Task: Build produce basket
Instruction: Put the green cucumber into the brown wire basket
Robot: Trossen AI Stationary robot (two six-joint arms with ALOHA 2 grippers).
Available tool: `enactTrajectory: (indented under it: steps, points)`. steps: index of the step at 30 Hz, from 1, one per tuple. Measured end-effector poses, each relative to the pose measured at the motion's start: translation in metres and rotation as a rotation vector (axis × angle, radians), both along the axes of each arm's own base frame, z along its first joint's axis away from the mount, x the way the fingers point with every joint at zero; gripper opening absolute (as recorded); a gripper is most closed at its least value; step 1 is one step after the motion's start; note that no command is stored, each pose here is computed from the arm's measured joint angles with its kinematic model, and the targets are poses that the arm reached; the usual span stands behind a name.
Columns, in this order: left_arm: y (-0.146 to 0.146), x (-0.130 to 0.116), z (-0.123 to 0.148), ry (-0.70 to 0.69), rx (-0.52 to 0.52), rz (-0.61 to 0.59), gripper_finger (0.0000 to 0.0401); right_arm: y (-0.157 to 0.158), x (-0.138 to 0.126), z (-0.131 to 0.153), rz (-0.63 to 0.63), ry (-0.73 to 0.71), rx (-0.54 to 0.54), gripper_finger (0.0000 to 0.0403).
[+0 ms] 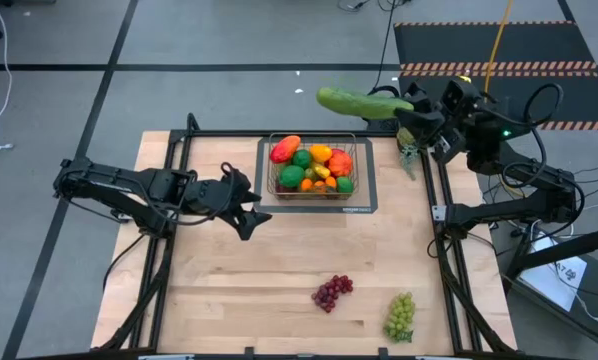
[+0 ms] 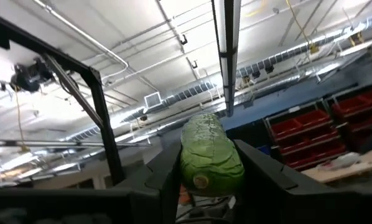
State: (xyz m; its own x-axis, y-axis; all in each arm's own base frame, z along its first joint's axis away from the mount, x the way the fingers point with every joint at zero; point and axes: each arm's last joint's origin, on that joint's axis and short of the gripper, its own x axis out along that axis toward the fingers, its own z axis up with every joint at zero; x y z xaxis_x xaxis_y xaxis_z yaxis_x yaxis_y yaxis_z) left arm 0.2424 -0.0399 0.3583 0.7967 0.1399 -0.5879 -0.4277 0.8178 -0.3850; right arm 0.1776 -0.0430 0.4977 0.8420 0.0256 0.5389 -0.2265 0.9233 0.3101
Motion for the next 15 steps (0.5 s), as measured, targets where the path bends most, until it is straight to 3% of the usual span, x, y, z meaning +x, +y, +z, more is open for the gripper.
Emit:
enactTrajectory:
  steps: [9,15]
  points:
    - [0.002,0.0,0.001,-0.019,0.008,0.082,0.0335,-0.003,0.0,-0.002,0.017,0.022,0.061,0.0128]
    - [0.003,0.0,0.001,-0.029,0.009,0.124,0.0335,-0.017,0.007,-0.022,-0.041,0.239,0.139,0.0128]
